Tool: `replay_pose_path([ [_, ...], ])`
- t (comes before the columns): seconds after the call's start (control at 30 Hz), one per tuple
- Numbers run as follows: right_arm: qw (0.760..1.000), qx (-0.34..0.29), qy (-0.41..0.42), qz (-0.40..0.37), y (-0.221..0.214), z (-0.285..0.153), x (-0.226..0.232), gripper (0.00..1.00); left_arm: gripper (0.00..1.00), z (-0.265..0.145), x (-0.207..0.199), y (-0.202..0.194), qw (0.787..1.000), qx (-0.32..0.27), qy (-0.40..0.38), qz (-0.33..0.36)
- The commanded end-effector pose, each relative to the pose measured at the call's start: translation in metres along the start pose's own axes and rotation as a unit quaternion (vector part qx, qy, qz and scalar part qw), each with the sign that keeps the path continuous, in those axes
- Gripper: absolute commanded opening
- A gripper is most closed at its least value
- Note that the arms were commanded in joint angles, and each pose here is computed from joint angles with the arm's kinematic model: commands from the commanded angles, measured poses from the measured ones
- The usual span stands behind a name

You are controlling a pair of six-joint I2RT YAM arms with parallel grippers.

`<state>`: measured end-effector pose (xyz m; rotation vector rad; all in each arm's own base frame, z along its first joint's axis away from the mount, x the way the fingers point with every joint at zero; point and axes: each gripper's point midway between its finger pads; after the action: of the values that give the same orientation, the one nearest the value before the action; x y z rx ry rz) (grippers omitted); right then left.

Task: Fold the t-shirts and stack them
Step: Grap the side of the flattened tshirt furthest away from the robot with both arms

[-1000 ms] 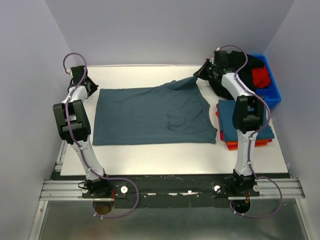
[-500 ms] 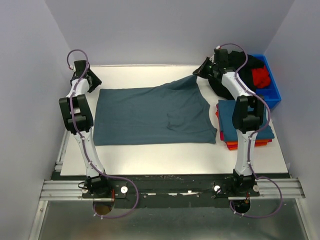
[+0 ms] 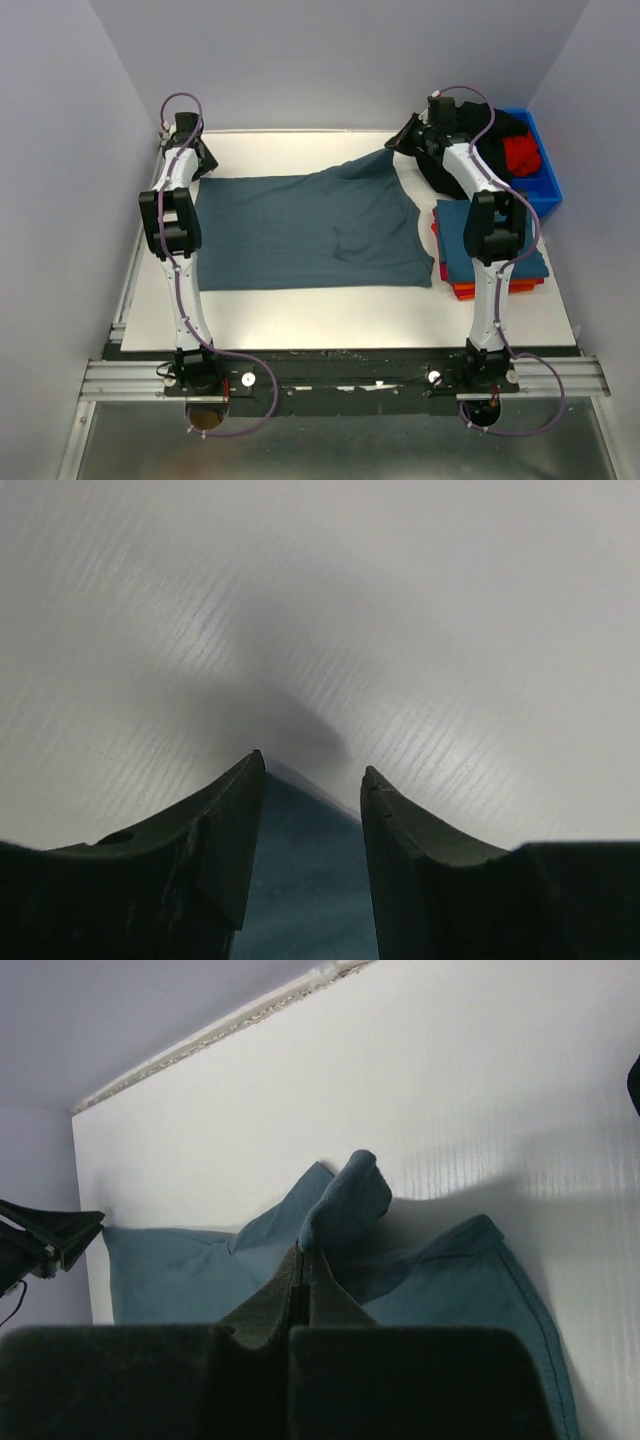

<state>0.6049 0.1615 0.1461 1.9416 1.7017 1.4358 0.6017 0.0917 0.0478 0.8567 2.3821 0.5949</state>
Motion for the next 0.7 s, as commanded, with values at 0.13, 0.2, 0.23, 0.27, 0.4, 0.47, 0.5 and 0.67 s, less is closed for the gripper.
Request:
replay_pose_path([
  [0.13,1.0,-0.005,0.013,0.004,0.006,0.001,0.0,0.01,0.55,0.001,0.036,0.0,0.996,-0.007,0.087,0.022],
  [0.2,1.0,-0.004,0.013,0.005,0.005,0.001,0.0,0.01,0.55,0.0,0.037,0.0,0.996,-0.008,0.089,0.023],
  [0.23,1.0,-0.003,0.012,0.006,0.004,0.002,-0.001,0.01,0.55,0.001,0.037,-0.001,0.996,-0.005,0.086,0.023],
  [0.27,1.0,-0.004,0.013,0.006,0.005,0.001,0.0,0.01,0.55,0.002,0.036,-0.004,0.996,0.0,0.084,0.023],
  [0.4,1.0,-0.005,0.013,0.006,0.005,0.001,-0.001,0.01,0.46,0.005,0.033,-0.01,0.996,0.007,0.08,0.025],
  [0.47,1.0,-0.004,0.012,0.008,0.005,0.0,-0.002,0.01,0.42,0.008,0.03,-0.013,0.997,0.014,0.072,0.025],
  [0.5,1.0,-0.006,0.011,0.007,0.006,-0.001,-0.001,0.01,0.41,0.01,0.027,-0.014,0.998,0.019,0.063,0.025],
  [0.67,1.0,-0.006,0.01,0.009,0.006,-0.003,-0.003,0.01,0.25,0.017,0.029,-0.023,0.996,0.039,0.071,0.03],
])
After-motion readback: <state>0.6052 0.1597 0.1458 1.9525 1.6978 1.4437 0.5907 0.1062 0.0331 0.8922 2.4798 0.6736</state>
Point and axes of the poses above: each gripper's point midway between its finger pads, its own z axis out along the fingers, its own x axis along the line the jaws close on, y = z × x, and after that the axes turned 12 degrees about -z, right-handed
